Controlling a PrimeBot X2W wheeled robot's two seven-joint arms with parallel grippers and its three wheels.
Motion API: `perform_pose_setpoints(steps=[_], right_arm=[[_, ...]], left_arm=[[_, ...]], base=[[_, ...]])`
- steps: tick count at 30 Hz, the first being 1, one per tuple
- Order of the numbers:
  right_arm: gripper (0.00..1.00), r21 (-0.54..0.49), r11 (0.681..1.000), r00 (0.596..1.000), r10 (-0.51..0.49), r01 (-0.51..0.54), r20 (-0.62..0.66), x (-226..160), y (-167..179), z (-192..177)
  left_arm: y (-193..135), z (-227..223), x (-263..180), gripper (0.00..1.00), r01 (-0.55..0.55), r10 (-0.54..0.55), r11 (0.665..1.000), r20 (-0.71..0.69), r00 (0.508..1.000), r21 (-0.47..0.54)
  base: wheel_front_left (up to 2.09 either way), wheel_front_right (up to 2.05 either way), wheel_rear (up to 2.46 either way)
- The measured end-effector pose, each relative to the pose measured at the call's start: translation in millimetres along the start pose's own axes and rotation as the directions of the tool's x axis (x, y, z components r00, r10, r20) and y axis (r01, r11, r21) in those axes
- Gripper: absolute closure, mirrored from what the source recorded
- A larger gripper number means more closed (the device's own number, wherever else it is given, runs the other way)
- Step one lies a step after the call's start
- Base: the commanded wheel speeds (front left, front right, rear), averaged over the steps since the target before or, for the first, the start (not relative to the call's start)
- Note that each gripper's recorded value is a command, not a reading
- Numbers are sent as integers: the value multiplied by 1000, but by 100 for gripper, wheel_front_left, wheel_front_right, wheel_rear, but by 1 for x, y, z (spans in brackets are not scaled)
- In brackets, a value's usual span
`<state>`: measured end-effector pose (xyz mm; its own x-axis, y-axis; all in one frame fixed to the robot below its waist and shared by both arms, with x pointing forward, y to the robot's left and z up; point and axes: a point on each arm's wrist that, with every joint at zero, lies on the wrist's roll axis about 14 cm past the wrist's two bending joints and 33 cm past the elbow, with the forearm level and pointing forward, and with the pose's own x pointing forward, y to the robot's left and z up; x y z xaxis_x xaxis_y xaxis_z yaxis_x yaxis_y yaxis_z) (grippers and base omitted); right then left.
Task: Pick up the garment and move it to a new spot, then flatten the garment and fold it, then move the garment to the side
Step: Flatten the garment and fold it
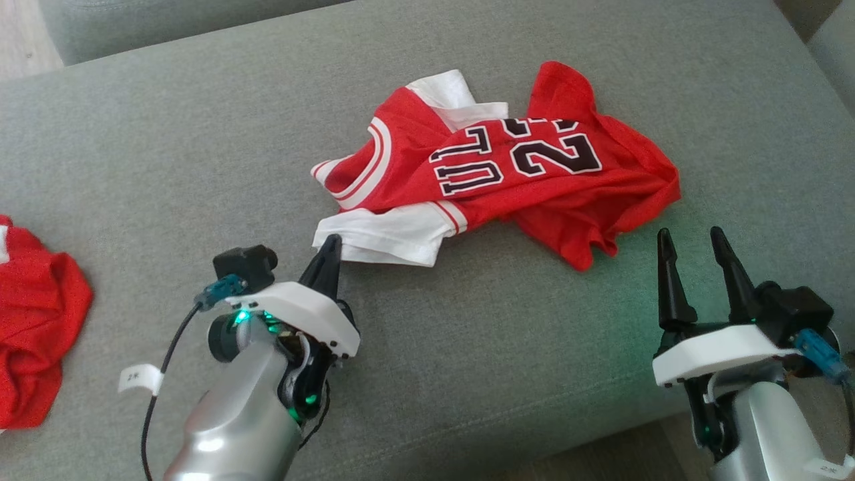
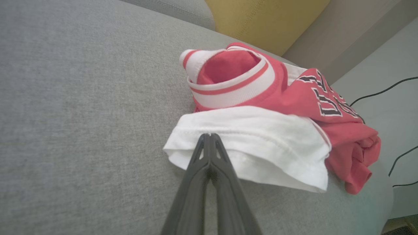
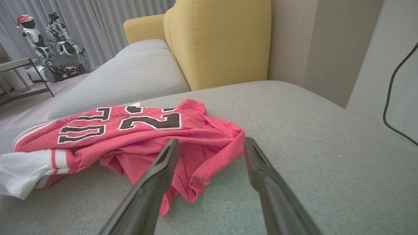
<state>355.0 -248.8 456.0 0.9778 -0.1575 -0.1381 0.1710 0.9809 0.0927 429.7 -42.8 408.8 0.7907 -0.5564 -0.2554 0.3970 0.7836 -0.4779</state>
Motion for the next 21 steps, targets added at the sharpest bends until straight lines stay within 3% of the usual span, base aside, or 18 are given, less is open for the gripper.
perform_pose_setpoints(steps=[5, 10, 18, 21], right_arm=[[0, 3, 1000, 1000, 16, -16, 6, 2, 5, 2], [0, 5, 999, 999, 36, -36, 11, 4, 12, 3], [0, 7, 998, 998, 61, -62, 23, 7, 20, 7], [0, 8, 997, 997, 71, -71, 21, 8, 24, 6]], left_arm=[[2, 15, -2, 100, -18, 19, 1000, 46, 999, -8], [6, 74, -3, 100, -42, 37, 999, 219, 975, 18], [7, 190, -33, 100, -90, 27, 992, 551, 834, 87], [9, 199, -40, 100, -97, 24, 991, 576, 817, 95]], base=[[0, 0, 0], [0, 0, 0], [0, 0, 0], [0, 0, 0]])
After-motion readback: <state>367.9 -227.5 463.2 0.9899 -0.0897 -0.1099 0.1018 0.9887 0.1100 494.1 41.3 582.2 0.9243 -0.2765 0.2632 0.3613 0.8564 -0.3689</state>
